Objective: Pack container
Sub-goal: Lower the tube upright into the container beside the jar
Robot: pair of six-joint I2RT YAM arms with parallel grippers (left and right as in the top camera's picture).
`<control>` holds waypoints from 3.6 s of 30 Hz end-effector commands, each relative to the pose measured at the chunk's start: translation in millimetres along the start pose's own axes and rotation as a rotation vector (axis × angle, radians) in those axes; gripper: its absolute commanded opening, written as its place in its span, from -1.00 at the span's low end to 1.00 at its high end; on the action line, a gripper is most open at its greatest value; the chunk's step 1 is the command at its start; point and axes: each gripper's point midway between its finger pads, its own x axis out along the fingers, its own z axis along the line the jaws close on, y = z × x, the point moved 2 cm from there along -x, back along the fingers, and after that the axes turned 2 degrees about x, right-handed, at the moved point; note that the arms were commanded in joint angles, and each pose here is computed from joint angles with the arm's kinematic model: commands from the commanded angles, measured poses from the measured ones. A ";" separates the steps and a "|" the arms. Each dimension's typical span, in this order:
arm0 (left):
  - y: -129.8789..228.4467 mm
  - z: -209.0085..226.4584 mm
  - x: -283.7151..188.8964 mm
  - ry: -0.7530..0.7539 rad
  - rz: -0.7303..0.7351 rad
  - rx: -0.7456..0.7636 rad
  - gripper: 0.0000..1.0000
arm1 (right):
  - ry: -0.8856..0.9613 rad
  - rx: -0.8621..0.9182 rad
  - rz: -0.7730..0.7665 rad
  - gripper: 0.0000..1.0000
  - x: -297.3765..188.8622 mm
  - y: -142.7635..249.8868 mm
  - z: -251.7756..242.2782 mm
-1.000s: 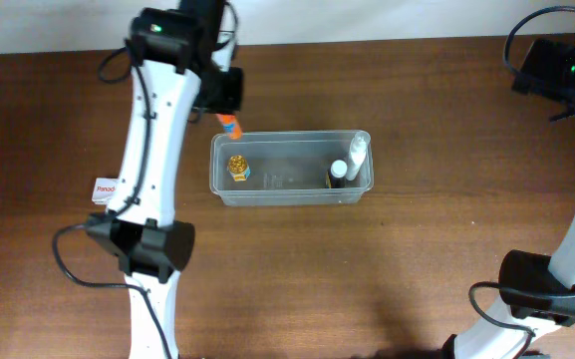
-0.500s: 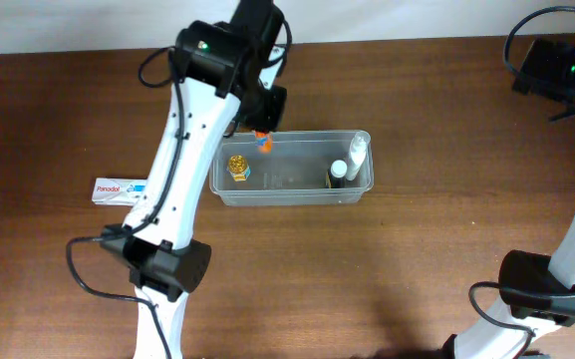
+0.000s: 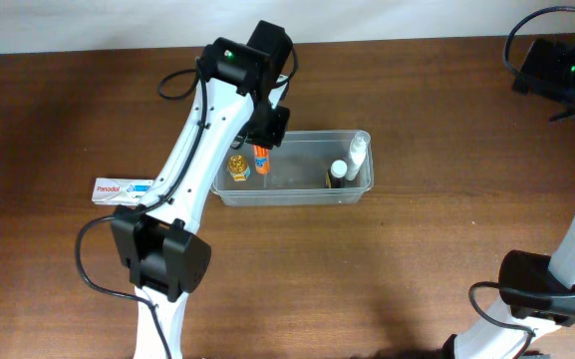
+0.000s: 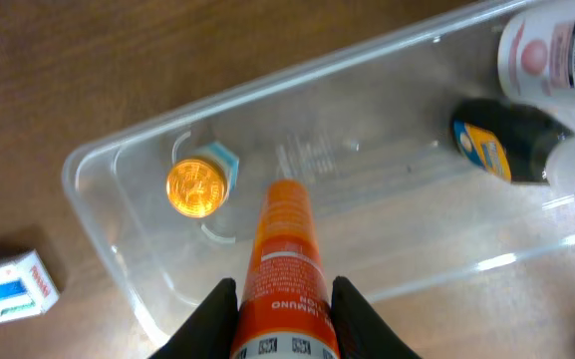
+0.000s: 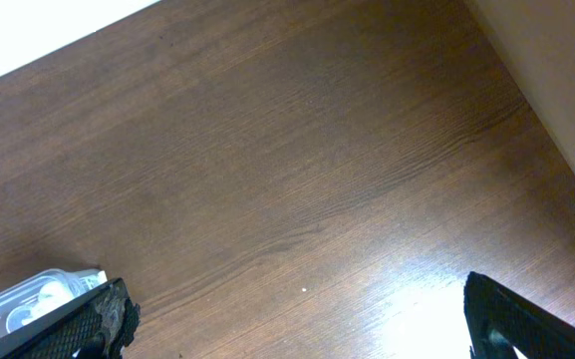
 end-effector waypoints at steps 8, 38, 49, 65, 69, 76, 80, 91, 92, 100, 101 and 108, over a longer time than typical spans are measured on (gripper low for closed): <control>-3.2 1.0 28.5 -0.012 -0.018 0.016 -0.47 | 0.006 0.000 -0.029 0.97 -10.9 -1.2 -4.4; -12.3 16.5 60.1 -0.117 -0.056 0.000 -0.46 | 0.006 0.000 -0.029 0.97 -10.9 -1.2 -4.4; -14.5 22.4 60.9 -0.118 -0.065 -0.037 -0.46 | 0.006 0.000 -0.029 0.97 -10.9 -1.2 -4.4; -14.3 41.1 61.2 -0.110 -0.064 -0.141 -0.14 | 0.006 0.000 -0.029 0.97 -10.9 -1.2 -4.4; -14.6 41.1 61.2 -0.110 -0.066 -0.141 -0.12 | 0.006 0.000 -0.029 0.97 -10.9 -1.2 -4.4; -14.6 41.1 61.2 -0.110 -0.066 -0.141 -0.12 | 0.006 0.000 -0.028 0.97 -10.7 -1.3 -4.3; -14.6 41.1 61.2 -0.110 -0.066 -0.142 -0.12 | 0.006 0.000 -0.029 0.97 -10.9 -1.2 -4.4; -11.8 48.5 61.3 -0.114 -0.054 -0.158 -0.14 | 0.006 0.000 -0.029 0.97 -10.9 -1.2 -4.4; -11.0 50.7 61.3 -0.115 -0.050 -0.164 -0.14 | 0.006 0.000 -0.028 0.97 -10.9 -1.2 -4.4; -8.0 60.3 61.3 -0.119 -0.039 -0.196 -0.14 | 0.006 0.000 -0.029 0.97 -10.9 -1.2 -4.4; -8.1 60.5 61.3 -0.119 -0.039 -0.196 -0.14 | 0.006 0.000 -0.028 0.97 -10.9 -1.2 -4.4; -9.4 60.5 61.3 -0.119 -0.045 -0.196 -0.02 | 0.006 0.000 -0.029 0.97 -10.9 -1.2 -4.4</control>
